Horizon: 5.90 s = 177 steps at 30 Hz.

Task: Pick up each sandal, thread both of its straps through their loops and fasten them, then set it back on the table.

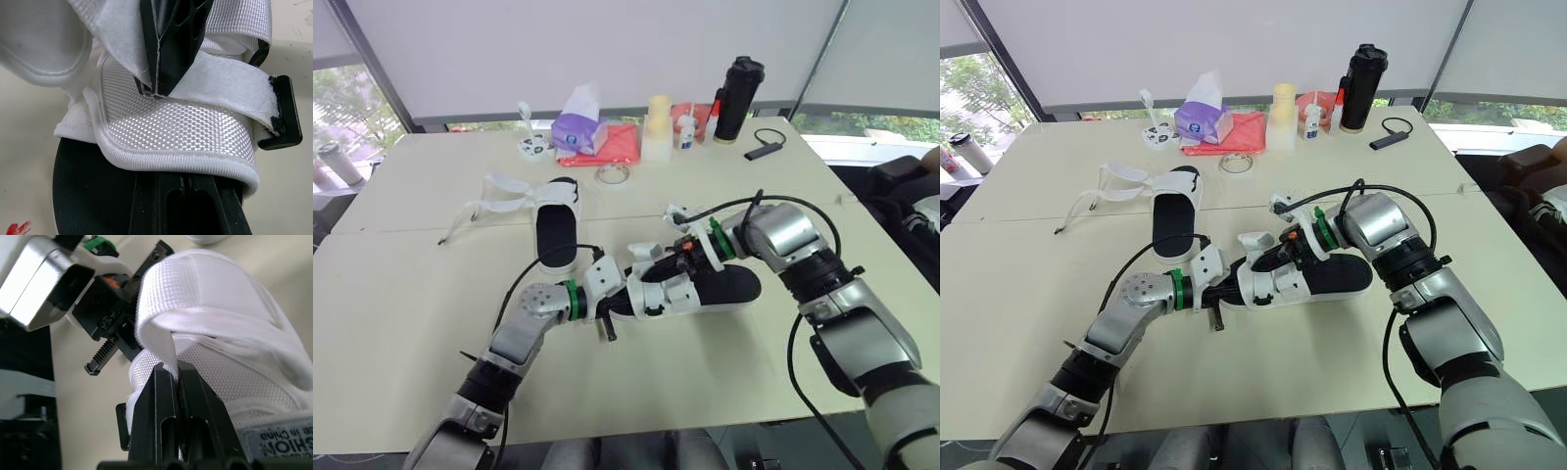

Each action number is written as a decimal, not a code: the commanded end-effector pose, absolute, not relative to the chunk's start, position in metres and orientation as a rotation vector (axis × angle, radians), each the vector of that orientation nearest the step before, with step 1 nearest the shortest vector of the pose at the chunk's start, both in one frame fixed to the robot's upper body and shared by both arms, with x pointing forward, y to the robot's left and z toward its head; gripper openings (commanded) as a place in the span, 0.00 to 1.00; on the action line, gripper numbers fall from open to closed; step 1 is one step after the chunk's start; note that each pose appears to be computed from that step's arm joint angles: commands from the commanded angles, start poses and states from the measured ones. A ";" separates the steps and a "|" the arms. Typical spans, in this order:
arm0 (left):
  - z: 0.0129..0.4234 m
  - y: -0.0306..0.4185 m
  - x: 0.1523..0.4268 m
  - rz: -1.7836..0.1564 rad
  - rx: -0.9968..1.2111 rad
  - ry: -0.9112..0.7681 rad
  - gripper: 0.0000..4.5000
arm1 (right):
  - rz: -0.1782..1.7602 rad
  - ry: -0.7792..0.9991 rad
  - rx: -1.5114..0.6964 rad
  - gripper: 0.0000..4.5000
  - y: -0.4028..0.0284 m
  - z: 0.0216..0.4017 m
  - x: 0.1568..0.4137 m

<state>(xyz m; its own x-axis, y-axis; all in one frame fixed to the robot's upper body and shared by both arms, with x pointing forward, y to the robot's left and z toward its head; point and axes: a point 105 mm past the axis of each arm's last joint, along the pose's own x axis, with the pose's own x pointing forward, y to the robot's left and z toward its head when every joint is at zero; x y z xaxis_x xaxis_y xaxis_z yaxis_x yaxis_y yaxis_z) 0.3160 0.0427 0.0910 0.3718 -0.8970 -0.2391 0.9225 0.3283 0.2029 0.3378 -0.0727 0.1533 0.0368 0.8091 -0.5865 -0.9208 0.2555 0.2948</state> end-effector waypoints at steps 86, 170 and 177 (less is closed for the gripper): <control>0.074 0.042 0.309 -1.220 0.339 0.167 0.00 | 1.157 0.605 -0.056 1.00 -0.085 0.115 0.268; 0.070 0.043 0.310 -1.169 0.339 0.167 0.00 | 1.479 0.496 -0.293 0.01 -0.090 0.186 0.245; 0.070 0.045 0.312 -1.139 0.333 0.155 0.00 | 1.440 0.469 -0.297 0.01 -0.086 0.196 0.279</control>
<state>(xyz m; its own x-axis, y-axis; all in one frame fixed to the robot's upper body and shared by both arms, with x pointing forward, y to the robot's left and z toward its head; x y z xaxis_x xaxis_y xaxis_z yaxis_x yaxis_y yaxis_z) 0.3117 0.0360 0.0891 0.3909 -0.8939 -0.2195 0.9143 0.3498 0.2041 0.2717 -0.0885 0.1754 0.0286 0.8608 -0.5081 -0.9745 0.1371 0.1774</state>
